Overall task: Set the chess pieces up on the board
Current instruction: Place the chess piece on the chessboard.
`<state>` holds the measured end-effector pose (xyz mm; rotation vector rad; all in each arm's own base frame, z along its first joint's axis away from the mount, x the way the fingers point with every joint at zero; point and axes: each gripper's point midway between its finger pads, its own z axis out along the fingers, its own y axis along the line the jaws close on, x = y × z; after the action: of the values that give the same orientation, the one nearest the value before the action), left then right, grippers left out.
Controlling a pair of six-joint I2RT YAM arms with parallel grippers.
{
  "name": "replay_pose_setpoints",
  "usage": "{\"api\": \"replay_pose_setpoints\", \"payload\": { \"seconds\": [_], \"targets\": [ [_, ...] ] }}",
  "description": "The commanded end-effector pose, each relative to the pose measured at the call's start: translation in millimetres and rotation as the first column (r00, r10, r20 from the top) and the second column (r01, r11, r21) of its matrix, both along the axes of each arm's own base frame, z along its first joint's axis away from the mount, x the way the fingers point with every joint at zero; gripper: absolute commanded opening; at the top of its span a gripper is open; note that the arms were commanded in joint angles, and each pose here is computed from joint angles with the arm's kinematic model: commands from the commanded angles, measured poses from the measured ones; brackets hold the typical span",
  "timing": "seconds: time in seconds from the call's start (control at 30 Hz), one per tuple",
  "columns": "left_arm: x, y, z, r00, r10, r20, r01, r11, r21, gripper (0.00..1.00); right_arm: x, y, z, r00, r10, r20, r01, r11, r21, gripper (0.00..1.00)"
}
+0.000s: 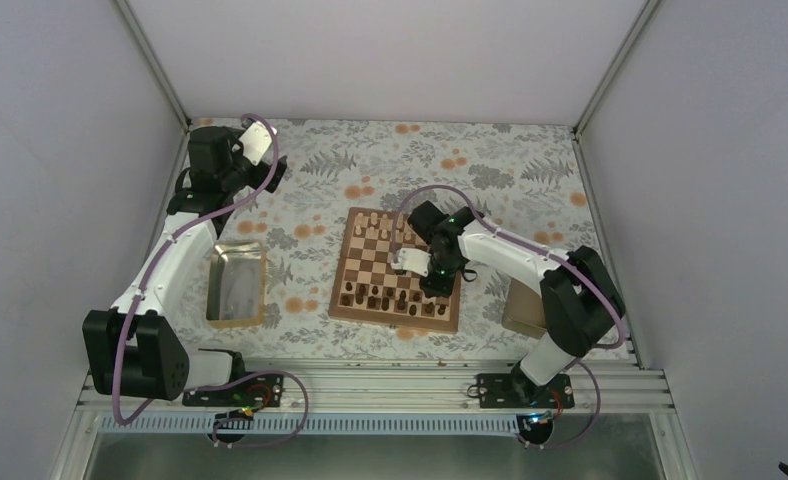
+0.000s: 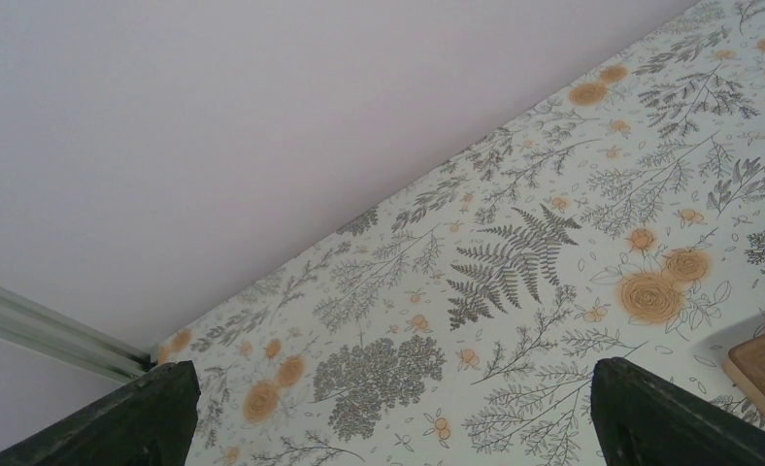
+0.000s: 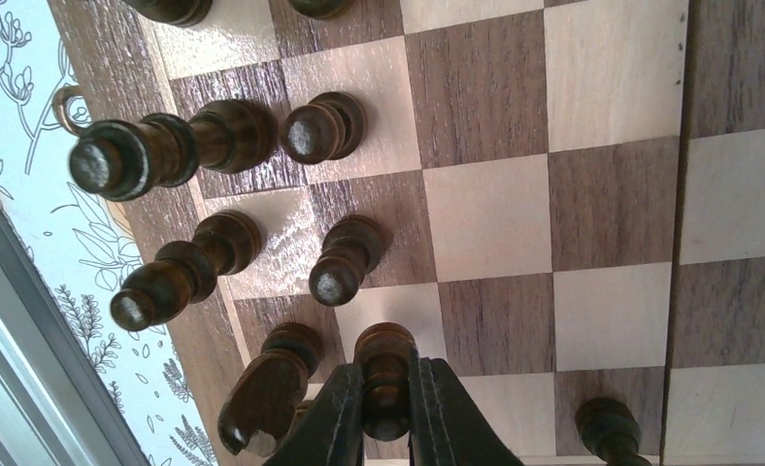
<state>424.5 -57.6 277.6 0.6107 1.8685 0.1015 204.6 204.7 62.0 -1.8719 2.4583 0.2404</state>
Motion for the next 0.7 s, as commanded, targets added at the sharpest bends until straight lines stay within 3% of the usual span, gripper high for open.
{"api": "replay_pose_setpoints", "payload": {
  "seconds": [0.0, 0.67],
  "targets": [
    [2.2, -1.4, -0.6, 1.000, -0.014, 0.002, 0.014, 1.000, -0.006, 1.00, -5.2, 3.2, -6.0, 1.000, 0.004, -0.022, -0.004, 1.000, 0.004, 0.08],
    [2.5, -1.8, -1.4, 1.000, -0.015, 0.000, 0.015, 1.000, -0.006, 1.00, -4.1, -1.1, -7.0, 1.000, 0.010, -0.006, -0.010, 1.000, -0.015, 0.10]
  ]
}}
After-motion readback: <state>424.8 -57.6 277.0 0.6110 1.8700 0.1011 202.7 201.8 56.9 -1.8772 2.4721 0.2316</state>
